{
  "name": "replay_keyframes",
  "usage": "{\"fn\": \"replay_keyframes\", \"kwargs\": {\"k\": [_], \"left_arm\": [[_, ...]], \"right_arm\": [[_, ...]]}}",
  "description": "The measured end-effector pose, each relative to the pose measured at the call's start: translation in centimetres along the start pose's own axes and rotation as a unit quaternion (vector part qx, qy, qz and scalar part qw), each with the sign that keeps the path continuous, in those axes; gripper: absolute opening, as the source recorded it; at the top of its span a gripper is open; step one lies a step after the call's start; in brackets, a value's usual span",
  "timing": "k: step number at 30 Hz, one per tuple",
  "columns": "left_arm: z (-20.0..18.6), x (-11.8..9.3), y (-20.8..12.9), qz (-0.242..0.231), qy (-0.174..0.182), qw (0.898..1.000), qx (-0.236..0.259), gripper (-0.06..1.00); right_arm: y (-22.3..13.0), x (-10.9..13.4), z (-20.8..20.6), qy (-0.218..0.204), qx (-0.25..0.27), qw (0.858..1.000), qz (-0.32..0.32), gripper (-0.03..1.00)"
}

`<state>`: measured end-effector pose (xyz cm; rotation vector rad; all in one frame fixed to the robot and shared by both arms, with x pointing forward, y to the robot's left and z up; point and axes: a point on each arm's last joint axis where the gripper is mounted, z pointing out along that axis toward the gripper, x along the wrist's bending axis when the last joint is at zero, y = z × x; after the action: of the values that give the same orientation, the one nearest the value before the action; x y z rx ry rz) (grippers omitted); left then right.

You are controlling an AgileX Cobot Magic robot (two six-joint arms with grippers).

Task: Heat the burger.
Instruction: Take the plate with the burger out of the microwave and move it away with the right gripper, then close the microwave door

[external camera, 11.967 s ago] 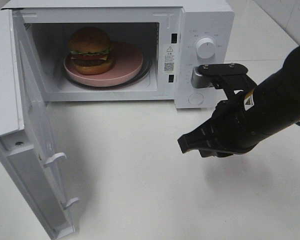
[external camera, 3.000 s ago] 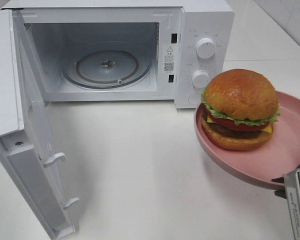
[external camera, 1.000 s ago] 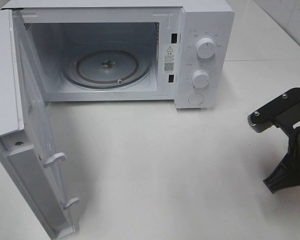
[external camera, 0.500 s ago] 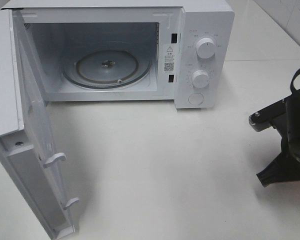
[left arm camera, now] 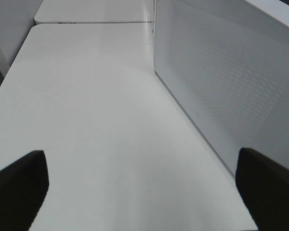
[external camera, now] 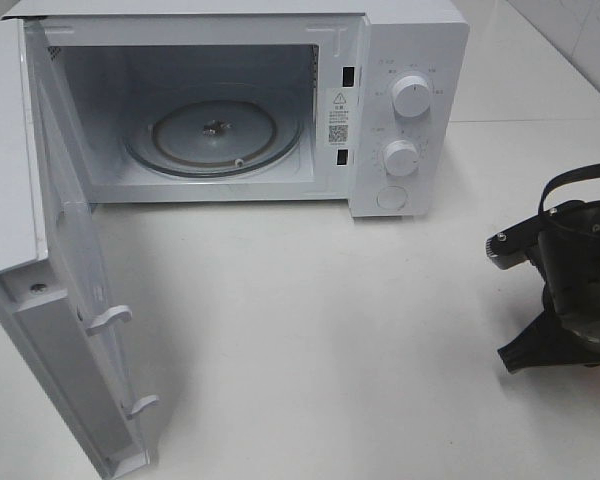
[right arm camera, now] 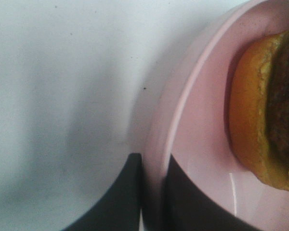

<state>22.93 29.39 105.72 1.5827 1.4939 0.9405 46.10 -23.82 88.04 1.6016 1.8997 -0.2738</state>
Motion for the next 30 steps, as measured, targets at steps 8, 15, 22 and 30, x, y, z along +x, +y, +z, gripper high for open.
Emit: {"fn": "replay_keyframes", "kwargs": {"k": [8, 15, 22, 30], "left_arm": [[0.0, 0.0, 0.0, 0.000, 0.000, 1.000, 0.000, 0.98], [0.0, 0.0, 0.0, 0.000, 0.000, 1.000, 0.000, 0.98], [0.0, 0.0, 0.0, 0.000, 0.000, 1.000, 0.000, 0.98], [0.0, 0.0, 0.0, 0.000, 0.000, 1.000, 0.000, 0.98]], "right_arm": [[-0.1, 0.7, 0.9, 0.013, 0.005, 1.000, -0.002, 0.10], [0.0, 0.4, 0.8, 0.003, 0.003, 1.000, -0.004, 0.20], [0.2, -0.3, -0.7, 0.030, -0.009, 1.000, -0.004, 0.43], [-0.5, -2.2, -4.5, 0.106, -0.008, 0.994, 0.005, 0.55]]}}
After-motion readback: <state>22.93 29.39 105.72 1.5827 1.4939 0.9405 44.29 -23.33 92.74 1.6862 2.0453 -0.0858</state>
